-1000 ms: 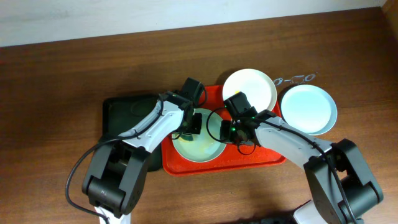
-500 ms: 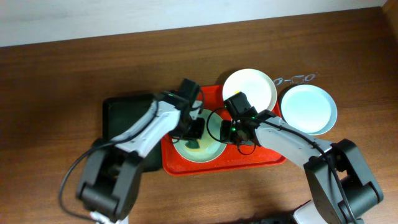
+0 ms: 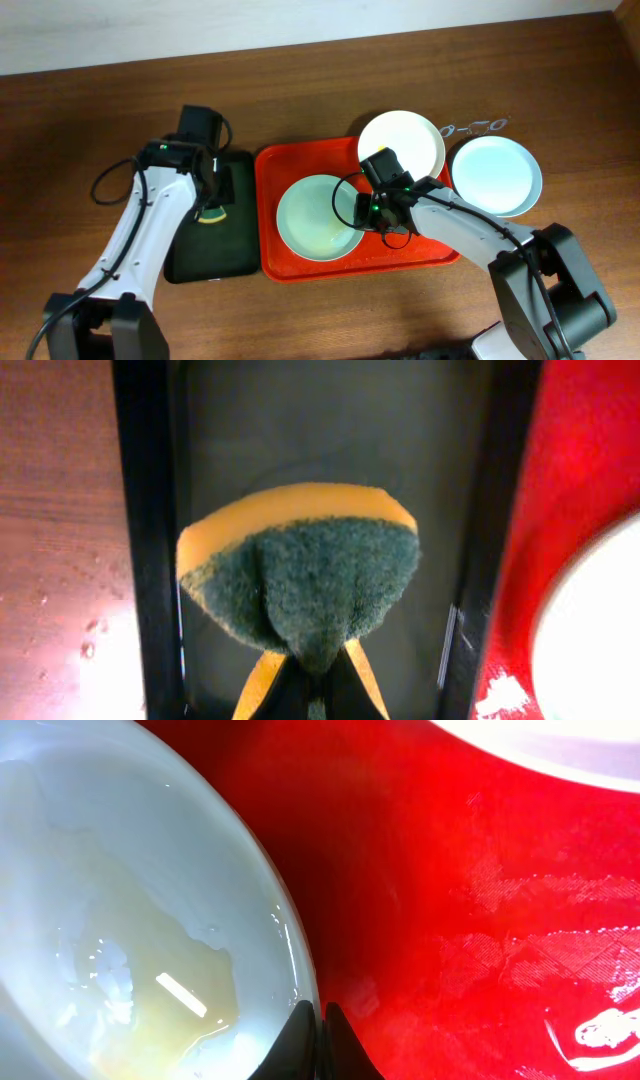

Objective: Clean dirty plates on tray and stack at the side
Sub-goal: 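Return the sponge to the black tray and raise the left arm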

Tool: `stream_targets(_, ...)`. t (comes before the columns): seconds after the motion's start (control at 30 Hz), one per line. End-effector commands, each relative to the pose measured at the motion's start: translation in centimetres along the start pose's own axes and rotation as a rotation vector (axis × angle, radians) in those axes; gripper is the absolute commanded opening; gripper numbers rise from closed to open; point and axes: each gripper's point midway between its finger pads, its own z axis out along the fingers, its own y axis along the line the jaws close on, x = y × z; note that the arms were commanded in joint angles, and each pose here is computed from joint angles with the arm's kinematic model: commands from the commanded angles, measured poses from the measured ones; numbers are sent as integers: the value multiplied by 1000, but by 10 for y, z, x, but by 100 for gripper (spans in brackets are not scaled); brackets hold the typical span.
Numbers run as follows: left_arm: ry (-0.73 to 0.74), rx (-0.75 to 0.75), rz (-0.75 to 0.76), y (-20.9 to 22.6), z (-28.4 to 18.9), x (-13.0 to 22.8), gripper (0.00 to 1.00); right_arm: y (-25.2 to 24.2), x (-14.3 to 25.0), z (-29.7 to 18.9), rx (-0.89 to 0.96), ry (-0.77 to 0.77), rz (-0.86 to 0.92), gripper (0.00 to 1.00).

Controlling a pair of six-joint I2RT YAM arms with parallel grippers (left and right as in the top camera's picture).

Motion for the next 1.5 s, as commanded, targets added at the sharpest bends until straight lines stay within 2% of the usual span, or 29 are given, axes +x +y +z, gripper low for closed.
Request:
stream_targets(0.0, 40, -33, 11, 7, 28, 22, 0, 1, 5, 3, 3, 14, -16, 4)
stream_targets(0.2, 36, -35, 27, 7, 69, 46, 0, 1, 5, 3, 3, 14, -16, 4)
stream_targets(0.27, 48, -18, 70, 4, 71, 50, 0, 1, 5, 3, 3, 14, -16, 4)
stream_targets(0.33, 57, 79, 146, -12, 70, 52, 0, 1, 5, 3, 3, 14, -16, 4)
stream_targets(0.47, 56, 99, 149, -16, 70, 52, 1, 1, 5, 3, 4, 14, -16, 4)
stream_targets(0.57, 55, 99, 149, -16, 70, 52, 20, 0, 5, 3, 7, 12, -16, 4)
stream_targets(0.6, 55, 99, 148, -16, 70, 52, 40, 0, 5, 3, 6, 12, -16, 4)
stream_targets(0.63, 54, 99, 148, -16, 69, 51, 50, 0, 5, 3, 6, 12, -16, 4)
stream_targets(0.67, 55, 99, 148, -15, 66, 50, 53, 0, 5, 3, 6, 12, -16, 4)
stream_targets(0.77, 24, 104, 140, -14, 36, 32, 52, 0, 5, 3, 6, 12, -16, 4)
stream_targets(0.83, -73, 122, 98, -15, -2, 2, 56, 0, 5, 3, 6, 12, -16, 4)
stream_targets(0.97, -227, 137, -52, 11, -59, -38, 74, -1, 5, 3, 12, 13, -16, 4)
stream_targets(1.0, -242, 129, -109, 26, -63, -41, 82, -2, 5, 3, 17, 12, -15, 4)
stream_targets(1.03, -242, 119, -137, 37, -63, -42, 98, -2, 5, 3, 17, 12, -15, 4)
stream_targets(1.13, -196, 93, -188, 59, -58, -32, 99, -2, 5, 3, 17, 12, -15, 4)
stream_targets(1.4, -190, 91, -192, 61, -57, -31, 99, -1, 5, 3, 15, 10, -15, 4)
stream_targets(1.47, -190, 91, -192, 61, -57, -31, 99, -1, 5, 3, 15, 10, -15, 15)
